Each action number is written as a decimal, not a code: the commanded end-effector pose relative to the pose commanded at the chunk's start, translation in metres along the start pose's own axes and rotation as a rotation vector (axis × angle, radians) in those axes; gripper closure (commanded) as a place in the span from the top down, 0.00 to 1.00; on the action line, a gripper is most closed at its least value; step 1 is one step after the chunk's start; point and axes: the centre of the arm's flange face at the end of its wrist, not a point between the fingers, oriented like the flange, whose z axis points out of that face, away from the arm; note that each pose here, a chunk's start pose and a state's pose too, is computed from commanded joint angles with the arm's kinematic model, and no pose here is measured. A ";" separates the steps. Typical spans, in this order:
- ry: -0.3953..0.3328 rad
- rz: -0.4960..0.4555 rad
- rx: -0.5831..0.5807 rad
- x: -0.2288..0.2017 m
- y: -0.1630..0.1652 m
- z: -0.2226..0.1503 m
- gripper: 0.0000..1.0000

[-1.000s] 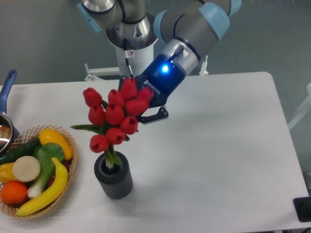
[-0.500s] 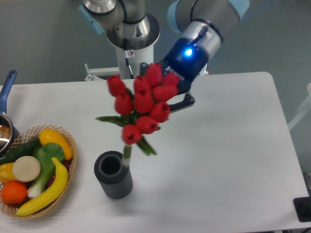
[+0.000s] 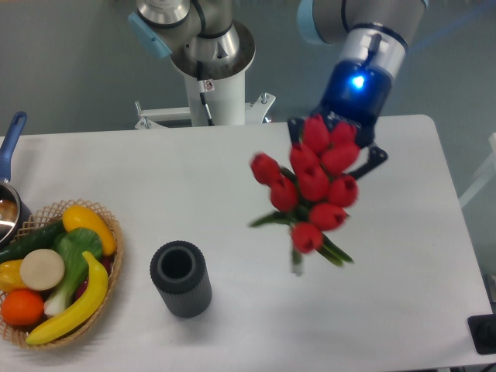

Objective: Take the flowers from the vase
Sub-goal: 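Carry the tulip bunch away from the vase and hold it raised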

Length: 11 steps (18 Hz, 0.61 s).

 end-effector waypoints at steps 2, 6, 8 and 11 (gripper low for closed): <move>-0.093 0.019 -0.133 -0.004 0.019 -0.001 0.00; -0.144 0.017 -0.250 -0.010 0.037 0.008 0.00; -0.175 0.015 -0.370 -0.016 0.060 0.014 0.00; -0.161 0.022 -0.493 -0.019 0.086 0.025 0.02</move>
